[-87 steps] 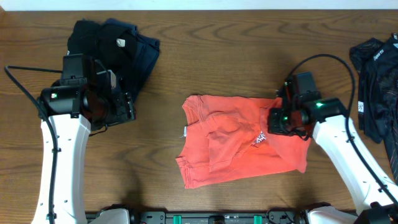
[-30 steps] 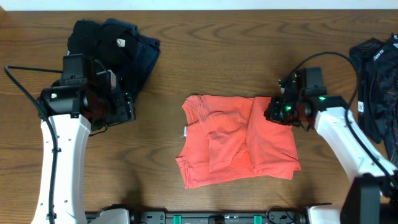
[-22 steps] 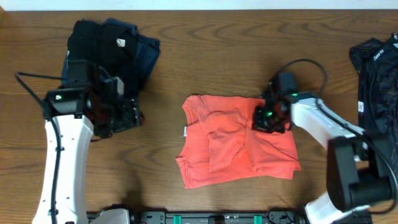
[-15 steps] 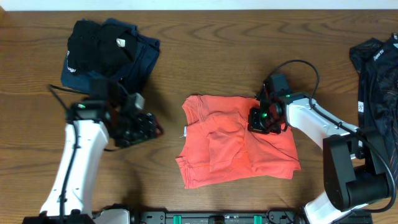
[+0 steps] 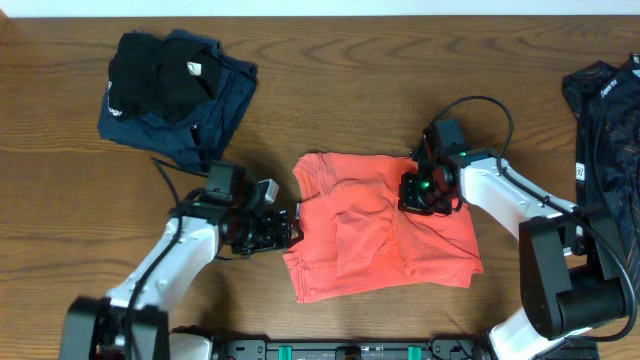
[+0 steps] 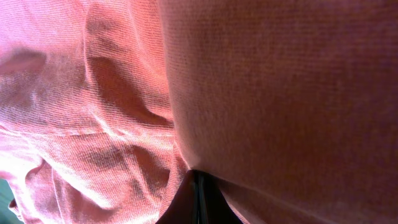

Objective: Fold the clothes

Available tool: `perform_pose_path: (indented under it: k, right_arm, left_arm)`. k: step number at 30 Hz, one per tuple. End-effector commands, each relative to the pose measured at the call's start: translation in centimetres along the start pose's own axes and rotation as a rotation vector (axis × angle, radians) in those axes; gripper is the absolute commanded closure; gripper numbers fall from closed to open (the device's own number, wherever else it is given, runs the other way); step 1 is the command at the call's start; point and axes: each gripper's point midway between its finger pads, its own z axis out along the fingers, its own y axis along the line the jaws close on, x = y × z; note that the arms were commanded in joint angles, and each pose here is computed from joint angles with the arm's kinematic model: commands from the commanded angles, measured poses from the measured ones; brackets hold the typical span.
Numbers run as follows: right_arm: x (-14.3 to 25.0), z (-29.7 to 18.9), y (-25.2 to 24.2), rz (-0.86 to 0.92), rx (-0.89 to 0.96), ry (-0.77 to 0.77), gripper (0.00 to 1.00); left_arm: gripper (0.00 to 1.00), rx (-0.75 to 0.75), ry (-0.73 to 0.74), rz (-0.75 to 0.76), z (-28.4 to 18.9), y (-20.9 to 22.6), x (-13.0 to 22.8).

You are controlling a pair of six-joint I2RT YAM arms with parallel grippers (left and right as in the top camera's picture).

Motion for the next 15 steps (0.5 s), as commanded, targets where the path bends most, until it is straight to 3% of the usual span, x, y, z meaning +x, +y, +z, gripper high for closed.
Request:
perform_pose_path:
  k: [1, 10, 15]
  right_arm:
    - [-0.2, 0.1, 0.2, -0.002, 0.008, -0.004, 0.99]
    - [-0.2, 0.1, 0.2, -0.002, 0.008, -0.004, 0.99]
    - [-0.2, 0.1, 0.2, -0.002, 0.008, -0.004, 0.99]
  left_arm:
    - [0.26, -0.037, 0.015, -0.080, 1.6, 1.1, -0.3]
    - [0.26, 0.071, 0.100, -0.152, 6.5, 0.3, -0.3]
    - [0.27, 0.081, 0.097, -0.167, 6.8, 0.1, -0.5]
